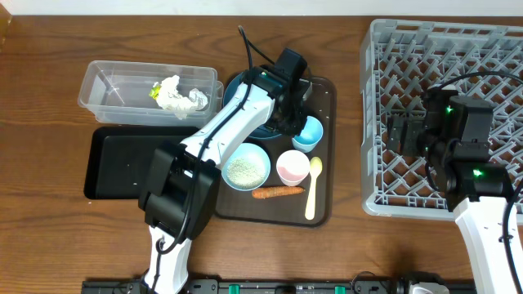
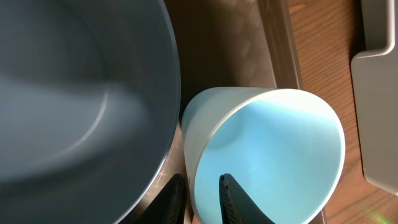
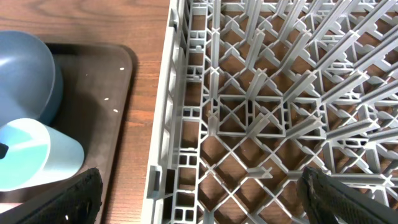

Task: Sort waste into correct bins and load items into the dishwasher rack
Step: 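Lift cup with left gripper toward right gripper above rack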

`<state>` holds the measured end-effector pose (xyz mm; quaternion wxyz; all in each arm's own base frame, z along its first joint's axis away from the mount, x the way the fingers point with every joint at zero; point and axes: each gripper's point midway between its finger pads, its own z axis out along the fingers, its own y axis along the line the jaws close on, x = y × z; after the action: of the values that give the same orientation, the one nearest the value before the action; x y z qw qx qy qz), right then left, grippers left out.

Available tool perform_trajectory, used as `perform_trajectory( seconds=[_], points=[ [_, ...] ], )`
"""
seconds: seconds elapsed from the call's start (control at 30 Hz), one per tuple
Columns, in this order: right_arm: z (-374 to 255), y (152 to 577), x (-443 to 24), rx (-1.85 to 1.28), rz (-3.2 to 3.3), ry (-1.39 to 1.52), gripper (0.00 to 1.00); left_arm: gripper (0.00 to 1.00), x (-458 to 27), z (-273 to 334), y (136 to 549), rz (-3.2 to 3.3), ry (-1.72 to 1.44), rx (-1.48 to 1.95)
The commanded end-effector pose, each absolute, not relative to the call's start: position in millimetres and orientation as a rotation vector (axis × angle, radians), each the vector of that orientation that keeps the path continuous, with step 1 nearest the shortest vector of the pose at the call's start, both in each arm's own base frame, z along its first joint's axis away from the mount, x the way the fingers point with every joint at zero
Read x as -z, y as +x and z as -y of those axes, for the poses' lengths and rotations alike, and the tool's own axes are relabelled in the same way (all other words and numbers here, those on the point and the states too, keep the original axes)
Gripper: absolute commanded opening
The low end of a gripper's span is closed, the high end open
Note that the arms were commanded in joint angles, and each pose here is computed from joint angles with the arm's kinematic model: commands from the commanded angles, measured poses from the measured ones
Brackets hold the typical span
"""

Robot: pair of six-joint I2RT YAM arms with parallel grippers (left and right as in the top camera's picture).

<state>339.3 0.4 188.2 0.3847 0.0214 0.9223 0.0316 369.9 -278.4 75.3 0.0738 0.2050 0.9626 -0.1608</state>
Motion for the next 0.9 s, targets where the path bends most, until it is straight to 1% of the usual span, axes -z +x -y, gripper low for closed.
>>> perform_trajectory(
  seconds=[0.0,0.13,0.57,0.6,0.7,0.8,0.87],
  points=[
    [-7,341,-195,-0.101,-2.338,0.044,0.99,0.21,-69,276,369,-2.903,0.624,0.457],
    [-7,342,-195,-0.101,-2.337,0.044,0.99,0.19,-65,274,366,-2.917,0.625,0.452],
    [-7,341,-195,-0.102,-2.338,0.044,0.99,0.19,-57,275,360,-2.926,0.638,0.448],
    [-7,341,-195,-0.102,-2.339,0.044,0.99,0.15,-56,275,360,-2.925,0.638,0.449],
    [-7,342,-195,-0.101,-2.337,0.044,0.99,0.13,-56,275,361,-2.921,0.638,0.45],
    [-7,341,-194,-0.101,-2.342,0.044,0.99,0.06,-56,277,364,-2.906,0.637,0.456],
    [-7,340,-194,-0.101,-2.344,0.044,0.99,0.06,-59,278,367,-2.894,0.633,0.46]
  ],
)
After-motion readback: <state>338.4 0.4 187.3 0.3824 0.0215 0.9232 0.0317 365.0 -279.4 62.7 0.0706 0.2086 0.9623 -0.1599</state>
